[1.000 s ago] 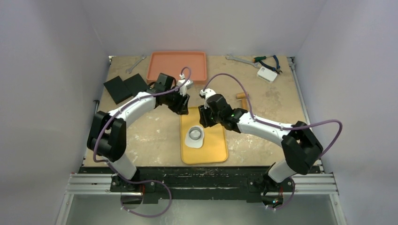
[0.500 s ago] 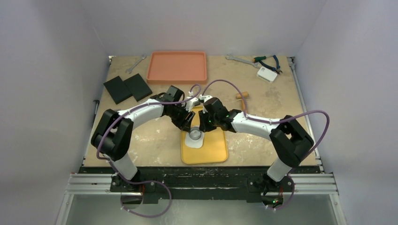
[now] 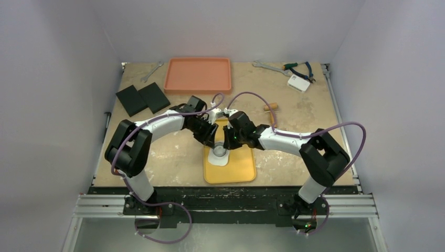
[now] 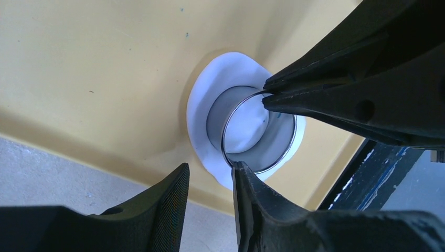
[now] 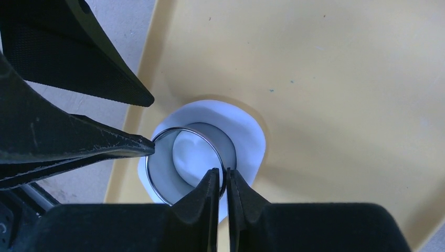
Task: Roll out the dumpling wrappers from the dough
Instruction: Press the dumpling wrapper on the work surface.
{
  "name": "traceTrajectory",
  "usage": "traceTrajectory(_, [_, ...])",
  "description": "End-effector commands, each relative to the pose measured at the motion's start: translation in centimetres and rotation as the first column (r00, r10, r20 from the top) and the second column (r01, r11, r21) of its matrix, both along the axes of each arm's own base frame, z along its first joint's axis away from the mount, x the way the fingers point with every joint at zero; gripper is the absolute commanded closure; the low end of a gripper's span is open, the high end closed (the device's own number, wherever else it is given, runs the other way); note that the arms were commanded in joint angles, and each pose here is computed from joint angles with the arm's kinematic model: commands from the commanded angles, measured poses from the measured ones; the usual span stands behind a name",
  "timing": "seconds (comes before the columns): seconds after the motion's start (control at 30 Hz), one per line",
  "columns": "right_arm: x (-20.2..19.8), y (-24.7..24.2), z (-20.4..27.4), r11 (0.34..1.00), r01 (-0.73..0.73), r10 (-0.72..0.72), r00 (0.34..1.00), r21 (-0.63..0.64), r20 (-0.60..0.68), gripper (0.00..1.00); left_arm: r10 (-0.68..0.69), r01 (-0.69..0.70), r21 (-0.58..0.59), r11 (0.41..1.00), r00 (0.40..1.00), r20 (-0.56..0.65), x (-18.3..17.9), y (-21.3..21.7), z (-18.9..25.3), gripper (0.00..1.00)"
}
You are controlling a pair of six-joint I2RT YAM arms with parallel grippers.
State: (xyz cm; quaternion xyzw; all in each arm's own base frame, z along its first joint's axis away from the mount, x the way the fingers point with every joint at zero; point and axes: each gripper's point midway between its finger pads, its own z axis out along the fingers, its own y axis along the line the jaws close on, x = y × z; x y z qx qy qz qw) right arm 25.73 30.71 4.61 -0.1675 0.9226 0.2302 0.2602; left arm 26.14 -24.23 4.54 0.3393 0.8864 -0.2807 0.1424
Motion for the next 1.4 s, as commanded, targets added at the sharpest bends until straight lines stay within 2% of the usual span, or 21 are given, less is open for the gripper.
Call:
traceTrajectory(0.0, [-0.2, 0.3, 0.8, 0.999, 0.014, -0.014, 1.000, 0.036, 0.005, 0.88, 0.015, -0.017, -0.095, 0.995, 1.000, -0.026, 0.8, -1.6, 1.4, 0.65])
traceTrajectory(0.23, [0.1, 0.2, 1.1, 0.998, 0.040, -0.041, 0.999, 0.038, 0.018, 1.00, 0.051, -0.065, -0.154, 0.986, 0.995, -0.090, 0.2, -2.3, 1.6, 0.65])
traceTrajectory(0.37, [0.2, 0.1, 0.9, 0.999, 0.043, -0.044, 0.999, 0.024, 0.012, 1.00, 0.083, -0.088, -0.072, 0.994, 0.994, -0.064, 0.5, -1.5, 0.2, 0.67])
traceTrajectory(0.43, [0.3, 0.0, 0.9, 0.999, 0.050, -0.050, 0.999, 0.018, 0.013, 1.00, 0.087, -0.090, -0.042, 0.995, 0.993, -0.077, 0.2, -1.3, -0.6, 0.71])
traceTrajectory(0.7, [-0.2, -0.7, 0.0, 0.997, 0.082, -0.082, 0.996, -0.007, -0.015, 1.00, 0.094, -0.095, -0.001, 0.995, 0.983, -0.155, -0.7, -1.1, -2.9, 1.00])
traceTrajectory(0.8, [-1.0, -1.1, -0.4, 0.995, 0.103, -0.103, 0.994, -0.004, -0.044, 1.00, 0.114, -0.111, 0.033, 0.993, 0.982, -0.148, 0.1, -0.9, -3.4, 1.00])
traceTrajectory(0.93, [-3.0, -0.1, -1.3, 0.994, 0.078, -0.068, 0.990, 0.074, -0.123, 1.00, 0.134, -0.121, 0.095, 0.988, 0.981, -0.137, 0.8, -0.2, -4.2, 1.00])
traceTrajectory(1.07, [-0.2, -1.7, -2.4, 0.991, 0.122, -0.116, 0.989, 0.058, -0.097, 1.00, 0.085, -0.059, 0.143, 0.988, 0.980, -0.182, -1.0, 1.0, -4.7, 1.00])
traceTrajectory(1.23, [3.8, -1.5, -0.6, 0.992, 0.122, -0.122, 0.992, 0.037, -0.006, 1.00, -0.043, 0.084, 0.136, 0.987, 0.959, -0.280, -4.4, 1.5, -5.1, 1.00])
traceTrajectory(1.3, [3.3, -1.7, -1.8, 0.994, 0.105, -0.105, 0.994, 0.019, -0.029, 1.00, -0.057, 0.093, 0.108, 0.990, 0.954, -0.295, -4.7, 1.0, -5.3, 1.00])
traceTrajectory(1.37, [1.9, -2.7, -3.4, 0.992, 0.129, -0.129, 0.990, -0.003, -0.064, 1.00, -0.045, 0.070, 0.093, 0.993, 0.968, -0.246, -3.1, 0.2, -5.0, 1.00])
